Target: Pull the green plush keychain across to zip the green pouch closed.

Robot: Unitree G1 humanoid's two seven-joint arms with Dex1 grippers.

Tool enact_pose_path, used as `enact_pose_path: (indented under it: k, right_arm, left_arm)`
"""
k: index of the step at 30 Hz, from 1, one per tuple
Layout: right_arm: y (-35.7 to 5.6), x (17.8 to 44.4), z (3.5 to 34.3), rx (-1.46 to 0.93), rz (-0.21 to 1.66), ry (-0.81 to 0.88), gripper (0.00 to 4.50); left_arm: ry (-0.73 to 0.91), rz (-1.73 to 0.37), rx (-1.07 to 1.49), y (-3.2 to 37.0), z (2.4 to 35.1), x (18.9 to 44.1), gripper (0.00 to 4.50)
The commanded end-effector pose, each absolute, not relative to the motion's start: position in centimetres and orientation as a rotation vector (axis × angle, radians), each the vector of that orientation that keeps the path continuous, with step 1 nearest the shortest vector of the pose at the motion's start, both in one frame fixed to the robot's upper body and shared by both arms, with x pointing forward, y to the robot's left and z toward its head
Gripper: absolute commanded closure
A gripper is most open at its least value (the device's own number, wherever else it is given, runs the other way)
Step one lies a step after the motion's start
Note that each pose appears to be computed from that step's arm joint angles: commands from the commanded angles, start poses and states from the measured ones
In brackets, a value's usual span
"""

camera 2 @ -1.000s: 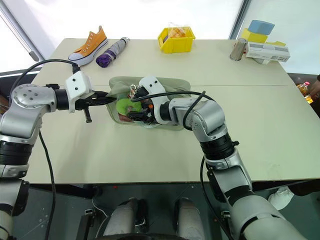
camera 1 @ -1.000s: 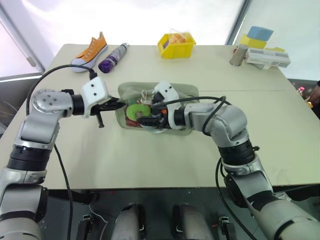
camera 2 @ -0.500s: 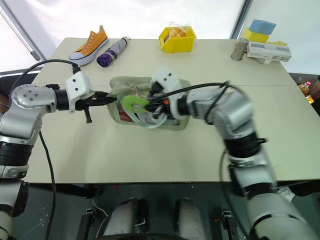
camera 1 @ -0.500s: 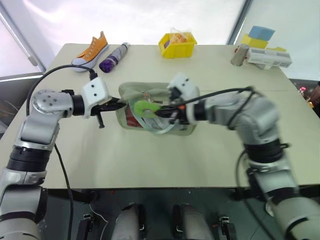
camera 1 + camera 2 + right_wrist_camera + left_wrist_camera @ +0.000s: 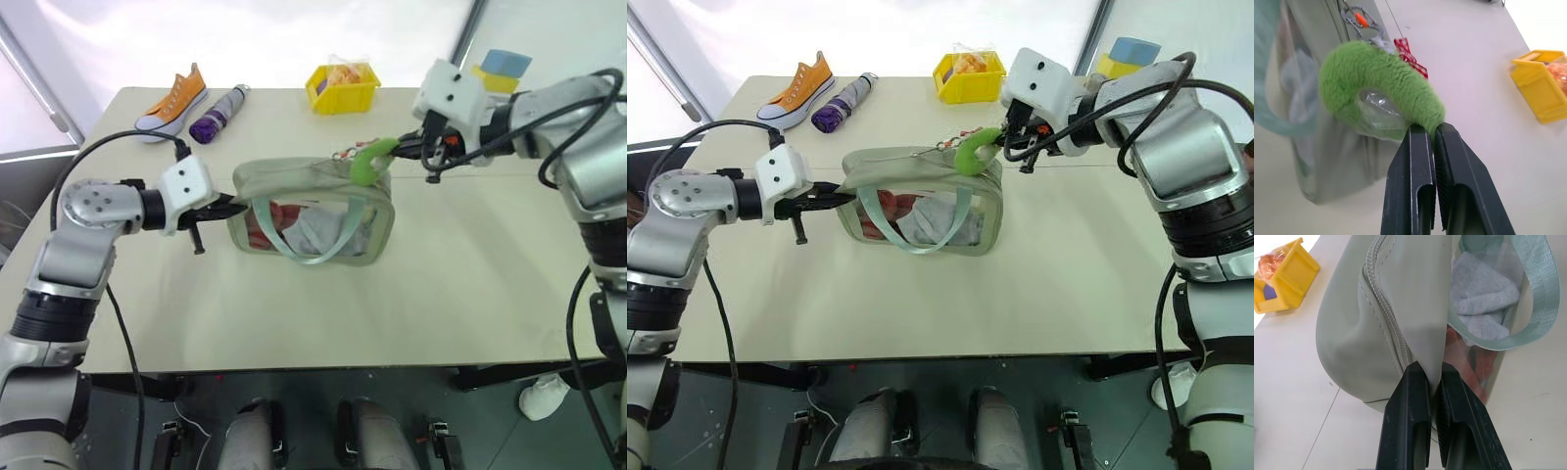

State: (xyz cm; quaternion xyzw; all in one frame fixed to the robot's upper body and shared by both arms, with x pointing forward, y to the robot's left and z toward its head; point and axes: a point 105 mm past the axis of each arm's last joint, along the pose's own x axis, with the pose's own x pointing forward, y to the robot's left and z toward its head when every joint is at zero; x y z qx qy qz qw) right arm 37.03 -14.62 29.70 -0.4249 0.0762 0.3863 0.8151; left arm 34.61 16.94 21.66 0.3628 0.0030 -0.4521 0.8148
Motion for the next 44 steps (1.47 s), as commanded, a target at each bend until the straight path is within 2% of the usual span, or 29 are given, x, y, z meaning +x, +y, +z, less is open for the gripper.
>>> enact_pose_path:
  k: [1, 9, 14, 17, 20, 22, 24, 27, 30, 35, 37, 41, 44]
  right_arm:
    - [-19.0, 37.7, 30.7, -1.103, 0.664, 0.178, 4.46]
    - [-24.7, 37.9, 27.5, -1.287, 0.555, 0.347, 4.46]
    - [-25.3, 37.2, 20.8, -1.173, 0.62, 0.467, 4.46]
    - [-22.6, 36.1, 16.0, -1.017, 0.721, 0.501, 4.46]
    - [-19.9, 34.8, 11.9, -0.959, 0.808, 0.529, 4.46]
    - [-19.6, 34.7, 11.0, -1.011, 0.811, 0.527, 4.46]
    - [-19.4, 35.3, 11.4, -0.998, 0.796, 0.499, 4.46]
    - [-19.5, 36.8, 14.3, -0.969, 0.752, 0.41, 4.46]
    - [-19.7, 37.3, 17.8, -0.873, 0.741, 0.351, 3.43]
    - [-20.0, 36.3, 23.0, -0.797, 0.79, 0.293, 0.84]
    - [-20.0, 35.3, 24.4, -0.771, 0.84, 0.294, 0.04]
    - [-19.5, 33.5, 26.3, -0.642, 0.936, 0.306, 0.04]
    - [-19.5, 34.0, 26.9, -0.589, 0.891, 0.279, 0.04]
  left_arm:
    - [0.014, -0.945, 0.776, 17.3, 21.5, 34.4, 4.5]
    - [0.03, -0.943, 0.764, 17.3, 20.9, 34.1, 4.5]
    - [0.031, -0.937, 0.748, 17.1, 20.9, 34.2, 4.5]
    - [0.032, -0.934, 0.741, 17.0, 20.9, 34.3, 4.5]
    - [0.034, -0.932, 0.738, 16.9, 20.9, 34.3, 4.5]
    - [0.036, -0.932, 0.738, 16.8, 20.8, 34.3, 4.5]
    - [0.038, -0.931, 0.738, 16.8, 20.8, 34.2, 4.5]
    - [0.021, -0.903, 0.733, 17.0, 21.1, 34.5, 4.5]
    - [0.0, -0.882, 0.686, 17.2, 21.9, 34.7, 3.37]
    - [-0.009, -0.858, 0.575, 18.7, 24.7, 34.5, 0.74]
    - [0.02, -0.84, 0.529, 19.8, 25.8, 34.2, 0.0]
    - [0.091, -0.822, 0.482, 21.9, 26.8, 33.8, 0.0]
    - [0.094, -0.802, 0.49, 22.7, 27.0, 34.0, 0.0]
